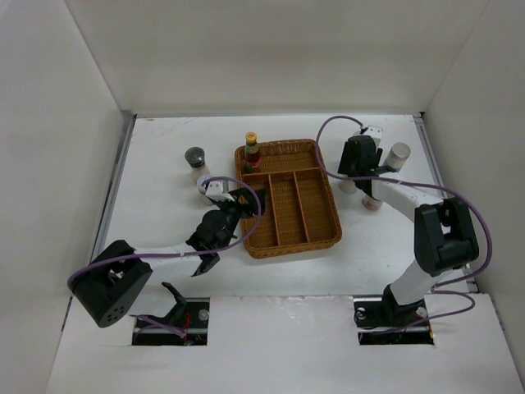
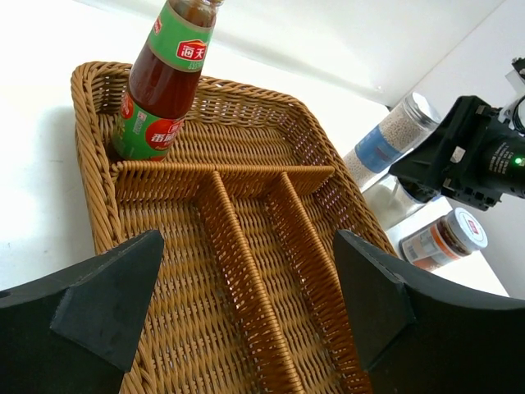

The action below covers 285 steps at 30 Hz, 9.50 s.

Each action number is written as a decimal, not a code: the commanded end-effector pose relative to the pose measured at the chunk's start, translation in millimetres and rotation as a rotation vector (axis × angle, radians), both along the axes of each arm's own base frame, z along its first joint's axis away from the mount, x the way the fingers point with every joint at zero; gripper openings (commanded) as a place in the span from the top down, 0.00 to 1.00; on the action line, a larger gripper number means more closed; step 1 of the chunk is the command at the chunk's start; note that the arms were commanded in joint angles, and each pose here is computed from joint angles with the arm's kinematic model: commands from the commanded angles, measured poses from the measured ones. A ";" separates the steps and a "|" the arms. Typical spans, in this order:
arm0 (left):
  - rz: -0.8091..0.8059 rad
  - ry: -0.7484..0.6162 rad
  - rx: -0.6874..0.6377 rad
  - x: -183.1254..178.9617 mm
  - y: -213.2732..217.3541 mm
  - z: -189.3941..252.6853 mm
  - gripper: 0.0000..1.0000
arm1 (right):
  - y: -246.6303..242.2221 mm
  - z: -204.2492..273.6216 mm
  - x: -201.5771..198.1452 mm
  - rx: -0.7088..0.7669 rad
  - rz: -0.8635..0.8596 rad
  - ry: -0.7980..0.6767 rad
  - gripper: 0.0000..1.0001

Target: Organize the condiment bottles

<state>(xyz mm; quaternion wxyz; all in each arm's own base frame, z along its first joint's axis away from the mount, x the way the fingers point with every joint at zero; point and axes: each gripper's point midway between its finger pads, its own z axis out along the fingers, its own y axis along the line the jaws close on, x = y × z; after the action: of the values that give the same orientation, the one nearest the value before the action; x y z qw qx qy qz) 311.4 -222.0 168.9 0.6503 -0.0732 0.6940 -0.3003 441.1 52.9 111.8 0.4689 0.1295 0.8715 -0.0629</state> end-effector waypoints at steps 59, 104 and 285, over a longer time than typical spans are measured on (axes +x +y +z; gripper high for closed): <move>0.044 -0.041 -0.053 7.1 16.5 12.4 0.15 | -4.4 76.3 84.2 0.097 0.055 -0.215 0.00; 0.072 -0.047 -0.051 9.1 24.8 14.2 0.16 | 169.3 70.1 76.5 0.112 0.367 -0.323 0.31; -0.054 0.141 0.407 -20.3 -41.4 45.2 0.61 | 173.1 127.4 -181.0 0.598 0.603 -0.564 0.91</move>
<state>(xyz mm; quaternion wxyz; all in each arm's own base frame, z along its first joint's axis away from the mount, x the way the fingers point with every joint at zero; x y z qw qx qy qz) 284.2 -241.5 190.0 0.5598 0.0819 0.8175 -0.1078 268.3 211.8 204.8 0.6129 0.0411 0.7213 0.3200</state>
